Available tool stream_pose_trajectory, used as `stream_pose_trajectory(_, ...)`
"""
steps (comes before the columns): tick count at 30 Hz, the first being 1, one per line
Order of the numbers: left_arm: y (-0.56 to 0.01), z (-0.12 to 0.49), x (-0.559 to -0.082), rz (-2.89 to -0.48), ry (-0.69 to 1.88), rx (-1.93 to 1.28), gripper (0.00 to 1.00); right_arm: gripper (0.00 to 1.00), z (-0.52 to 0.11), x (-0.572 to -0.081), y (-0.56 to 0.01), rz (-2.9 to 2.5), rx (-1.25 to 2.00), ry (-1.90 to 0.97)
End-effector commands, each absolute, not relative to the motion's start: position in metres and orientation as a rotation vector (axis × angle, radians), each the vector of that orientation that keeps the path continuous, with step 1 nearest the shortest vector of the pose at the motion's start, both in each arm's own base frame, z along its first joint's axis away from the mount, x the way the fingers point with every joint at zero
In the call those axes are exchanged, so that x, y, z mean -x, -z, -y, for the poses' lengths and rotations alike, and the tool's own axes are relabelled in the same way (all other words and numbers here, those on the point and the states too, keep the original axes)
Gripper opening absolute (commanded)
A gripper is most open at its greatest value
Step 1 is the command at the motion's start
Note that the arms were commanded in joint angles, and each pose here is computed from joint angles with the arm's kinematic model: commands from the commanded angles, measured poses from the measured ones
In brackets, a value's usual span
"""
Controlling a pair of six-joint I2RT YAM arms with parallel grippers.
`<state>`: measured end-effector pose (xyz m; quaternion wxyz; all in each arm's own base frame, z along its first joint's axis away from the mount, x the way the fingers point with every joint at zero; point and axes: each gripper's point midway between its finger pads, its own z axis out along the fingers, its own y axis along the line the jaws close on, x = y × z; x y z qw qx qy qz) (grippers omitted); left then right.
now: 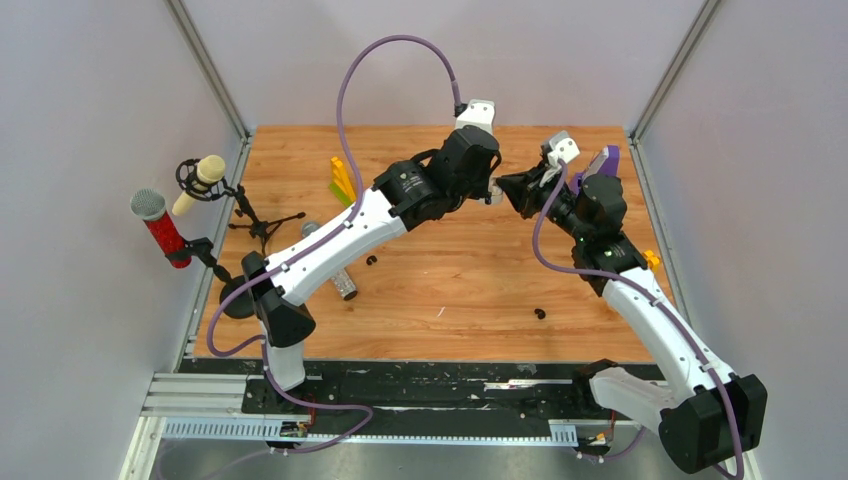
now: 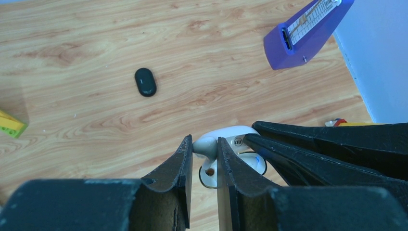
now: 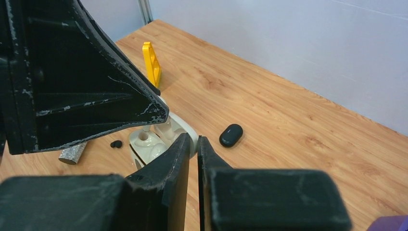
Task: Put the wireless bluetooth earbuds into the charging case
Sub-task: Place the earbud in the charging case.
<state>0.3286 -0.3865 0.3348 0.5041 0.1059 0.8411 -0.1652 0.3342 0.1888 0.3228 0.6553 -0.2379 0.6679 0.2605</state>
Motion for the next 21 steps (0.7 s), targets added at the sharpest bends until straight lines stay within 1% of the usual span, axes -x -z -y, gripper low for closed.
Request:
stream_pose_trajectory(1, -0.351, 0.385, -0.328, -1.991, 0.411, -0.236, 0.10, 0.00, -0.193, -0.323, -0.363, -1.419, 0.535, -0.634)
stream_pose_trajectory(10, -0.367, 0.382, -0.327, -1.971, 0.430, -0.217, 0.10, 0.00, -0.196, -0.328, -0.357, -1.464, 0.477, -0.686)
stream_pose_trajectory(21, -0.362, 0.382, -0.322, -1.980, 0.438, -0.232, 0.11, 0.00, -0.186, -0.334, -0.359, -1.473, 0.413, -0.668)
